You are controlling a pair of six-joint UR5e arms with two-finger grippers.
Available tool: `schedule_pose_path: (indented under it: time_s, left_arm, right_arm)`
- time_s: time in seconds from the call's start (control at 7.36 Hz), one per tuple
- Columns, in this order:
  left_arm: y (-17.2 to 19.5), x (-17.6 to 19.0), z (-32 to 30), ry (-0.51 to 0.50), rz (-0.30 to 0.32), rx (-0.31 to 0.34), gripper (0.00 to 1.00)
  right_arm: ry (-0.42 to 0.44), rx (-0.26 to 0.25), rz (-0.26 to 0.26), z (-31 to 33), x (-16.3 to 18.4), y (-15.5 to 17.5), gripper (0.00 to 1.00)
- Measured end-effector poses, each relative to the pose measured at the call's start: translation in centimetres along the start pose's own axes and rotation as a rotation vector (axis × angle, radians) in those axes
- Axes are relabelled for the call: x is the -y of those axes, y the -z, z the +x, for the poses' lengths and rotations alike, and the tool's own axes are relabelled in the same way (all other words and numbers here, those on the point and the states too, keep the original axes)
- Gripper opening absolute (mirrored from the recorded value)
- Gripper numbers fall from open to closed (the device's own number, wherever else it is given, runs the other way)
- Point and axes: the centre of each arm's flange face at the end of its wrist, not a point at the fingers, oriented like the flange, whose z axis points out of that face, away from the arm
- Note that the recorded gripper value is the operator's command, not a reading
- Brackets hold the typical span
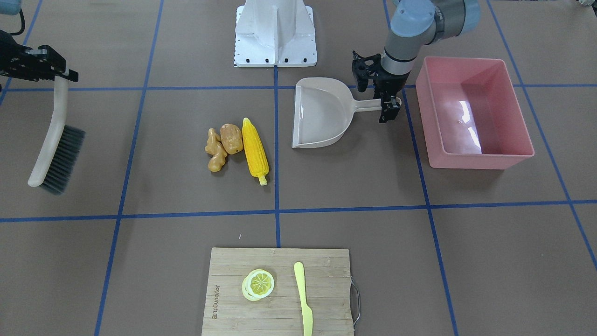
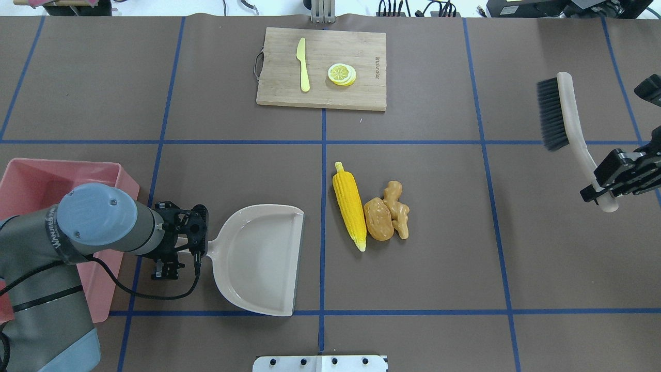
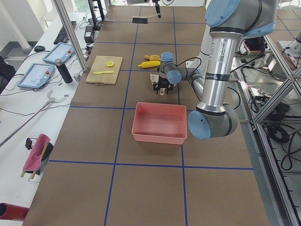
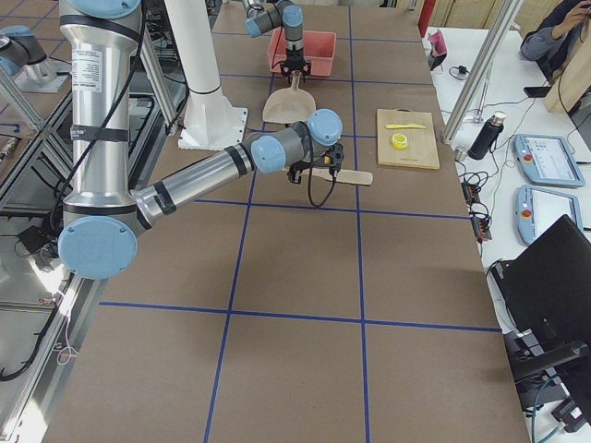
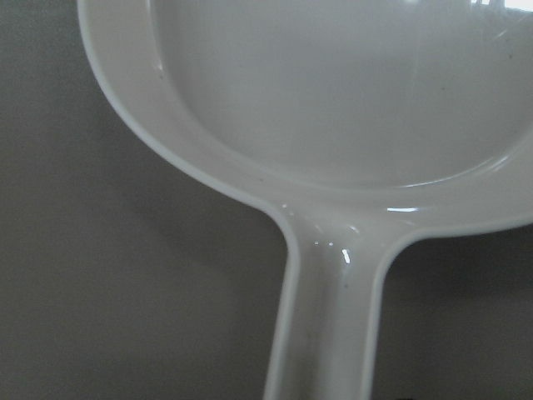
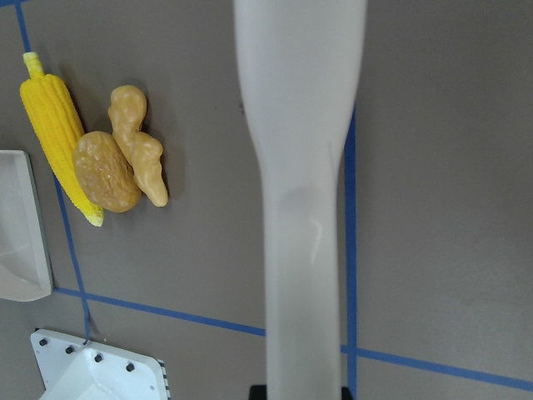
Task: Sweep and dump trash into bin
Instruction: 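Lift the brush with the right gripper and carry it toward the food, then slide the dustpan toward the food with the left gripper while the right brings the brush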
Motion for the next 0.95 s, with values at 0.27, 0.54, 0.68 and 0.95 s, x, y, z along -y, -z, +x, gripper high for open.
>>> schedule_pose_path:
  time_s: [0.27, 0.54, 0.68, 0.95]
  left_arm:
    - [0.3, 0.2, 0.1, 0.0, 0.007, -0.001, 0.0]
    - [1.1, 0.0, -0.1, 0.001, 0.011, 0.002, 0.0]
    - [2.0, 0.0, -0.4, 0.006, 0.014, 0.007, 0.0]
    - [3.6, -0.6, -2.3, 0.032, 0.008, 0.031, 0.0]
  right_arm:
    - [-0.01, 0.009, -0.01, -3.4, -1.5, -4.1, 0.0]
    - [0.014, 0.019, -0.002, -5.7, -3.1, -8.7, 0.0]
    - [0.038, 0.031, -0.01, -6.6, -3.9, -10.5, 0.0]
    - [0.118, 0.044, -0.006, -6.9, -4.6, -14.5, 0.0]
